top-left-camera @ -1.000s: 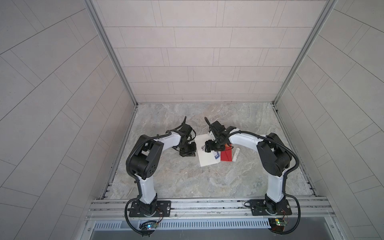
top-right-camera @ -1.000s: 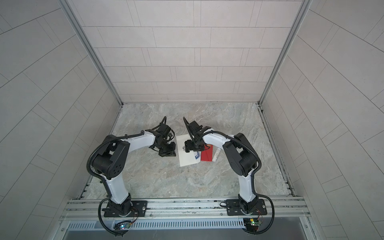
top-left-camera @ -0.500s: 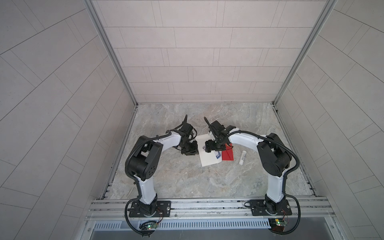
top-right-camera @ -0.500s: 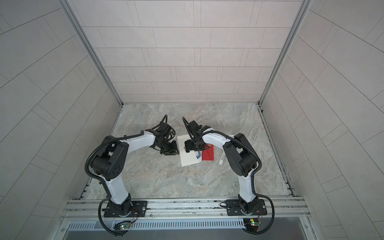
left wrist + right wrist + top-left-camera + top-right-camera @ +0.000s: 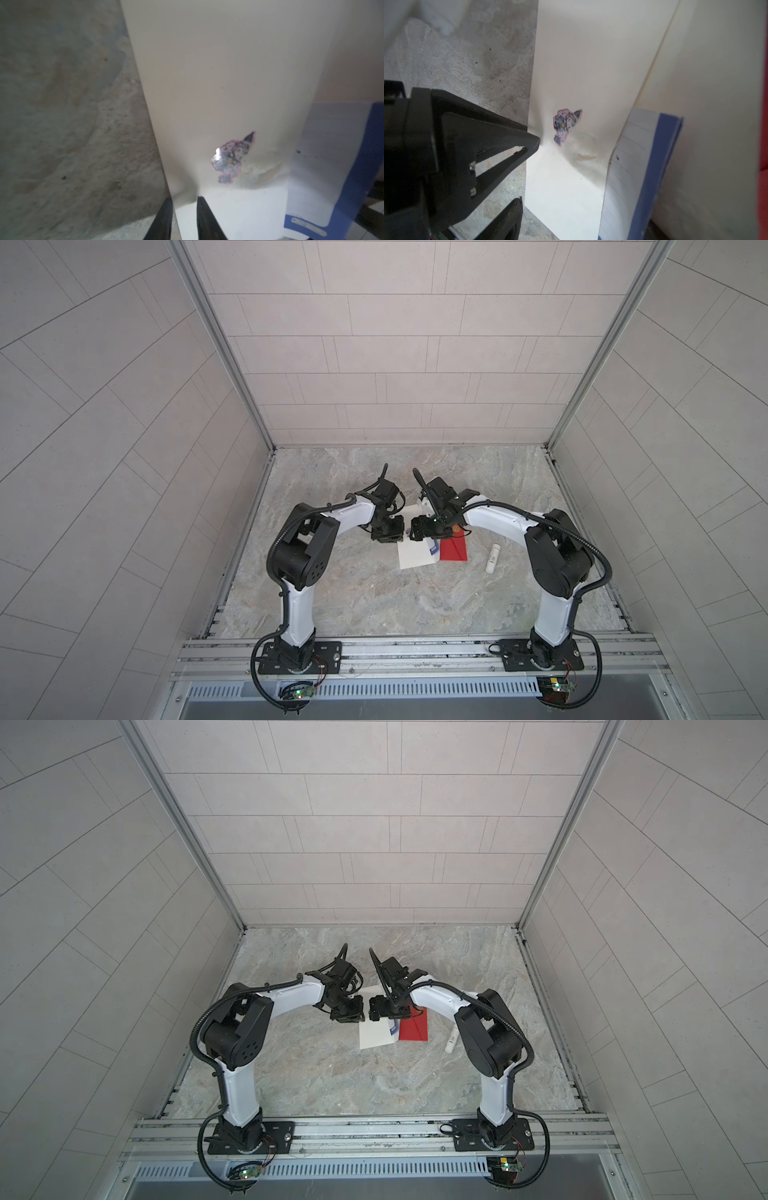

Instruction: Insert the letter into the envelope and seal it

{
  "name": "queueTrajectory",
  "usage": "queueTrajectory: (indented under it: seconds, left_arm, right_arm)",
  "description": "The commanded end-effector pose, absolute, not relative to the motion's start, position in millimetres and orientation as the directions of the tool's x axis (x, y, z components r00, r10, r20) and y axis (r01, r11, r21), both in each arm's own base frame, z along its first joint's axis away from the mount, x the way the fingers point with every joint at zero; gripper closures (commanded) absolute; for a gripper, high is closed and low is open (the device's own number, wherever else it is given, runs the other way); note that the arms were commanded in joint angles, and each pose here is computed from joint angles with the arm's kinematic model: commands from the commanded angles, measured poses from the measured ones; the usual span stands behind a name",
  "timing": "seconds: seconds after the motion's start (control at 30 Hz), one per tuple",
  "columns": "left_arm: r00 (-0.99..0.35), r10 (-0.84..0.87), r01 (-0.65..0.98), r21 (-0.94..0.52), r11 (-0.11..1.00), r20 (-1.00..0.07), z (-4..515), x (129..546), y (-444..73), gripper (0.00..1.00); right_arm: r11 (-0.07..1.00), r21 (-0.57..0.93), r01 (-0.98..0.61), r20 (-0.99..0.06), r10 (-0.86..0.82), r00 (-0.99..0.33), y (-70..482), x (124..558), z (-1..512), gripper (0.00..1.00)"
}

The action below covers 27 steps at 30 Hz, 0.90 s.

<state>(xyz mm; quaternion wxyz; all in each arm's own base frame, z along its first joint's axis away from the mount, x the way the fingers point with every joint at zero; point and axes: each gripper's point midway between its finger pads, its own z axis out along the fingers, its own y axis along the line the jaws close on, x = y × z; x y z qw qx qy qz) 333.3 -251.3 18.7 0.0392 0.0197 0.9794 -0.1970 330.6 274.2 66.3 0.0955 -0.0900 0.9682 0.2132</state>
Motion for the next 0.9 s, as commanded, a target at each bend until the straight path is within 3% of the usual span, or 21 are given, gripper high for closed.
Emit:
queueTrajectory:
  seconds: [0.0,0.13,0.37,0.87]
  left_arm:
    - [-1.000,0.030,0.030,-0.150,0.988,-0.002,-15,317,-218,0.73]
    - [-0.998,0.066,0.065,-0.030,0.997,0.025,-26,314,-208,0.74]
    - [-0.995,0.089,0.088,-0.016,0.996,0.053,-33,309,-209,0.74]
    - [-0.988,0.138,0.120,-0.231,0.965,0.065,-18,305,-247,0.69]
  right_arm:
    - [0.890,0.406,-0.209,-0.242,-0.117,-0.963,271,328,79,0.22]
    - [0.919,0.347,-0.190,-0.239,-0.109,-0.965,259,328,76,0.22]
    - [0.962,0.227,-0.152,-0.225,-0.100,-0.969,235,327,67,0.22]
    - [0.959,0.257,-0.121,-0.132,-0.089,-0.987,241,322,37,0.23]
